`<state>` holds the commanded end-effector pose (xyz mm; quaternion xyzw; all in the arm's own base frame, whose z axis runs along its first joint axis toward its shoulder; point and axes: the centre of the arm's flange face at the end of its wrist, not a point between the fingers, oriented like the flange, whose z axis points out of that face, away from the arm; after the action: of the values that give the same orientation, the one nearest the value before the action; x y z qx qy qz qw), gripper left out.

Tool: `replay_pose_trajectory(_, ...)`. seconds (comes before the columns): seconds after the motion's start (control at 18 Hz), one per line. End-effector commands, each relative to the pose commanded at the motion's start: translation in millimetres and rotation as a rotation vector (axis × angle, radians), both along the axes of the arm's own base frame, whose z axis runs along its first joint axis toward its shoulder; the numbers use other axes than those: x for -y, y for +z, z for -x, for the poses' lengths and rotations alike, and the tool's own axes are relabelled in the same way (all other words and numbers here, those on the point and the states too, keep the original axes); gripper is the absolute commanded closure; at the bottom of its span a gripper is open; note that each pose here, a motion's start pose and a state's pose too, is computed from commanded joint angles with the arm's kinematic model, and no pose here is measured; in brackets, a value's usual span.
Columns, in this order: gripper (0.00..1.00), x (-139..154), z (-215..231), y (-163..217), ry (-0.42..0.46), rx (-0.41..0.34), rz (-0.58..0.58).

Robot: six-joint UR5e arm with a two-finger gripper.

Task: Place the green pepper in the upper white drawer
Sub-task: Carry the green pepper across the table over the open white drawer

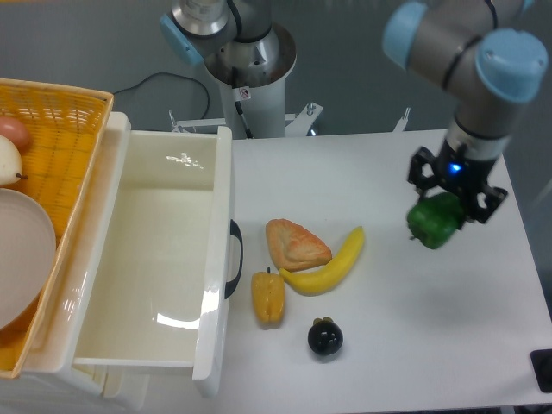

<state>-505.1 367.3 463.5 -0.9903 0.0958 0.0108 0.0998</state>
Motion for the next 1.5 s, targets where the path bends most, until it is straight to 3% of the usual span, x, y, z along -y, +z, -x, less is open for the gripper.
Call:
replay_pose_trajectory(0.5, 0.73, -12, -65, 56, 0.042, -0.008, -0.129)
replay_pose_trajectory(1.0, 0.73, -68, -136, 85, 0.031, 0.014, -0.217)
replay_pose_trajectory(1.5, 0.73, -128, -203, 85, -0.043, 0.014, -0.251)
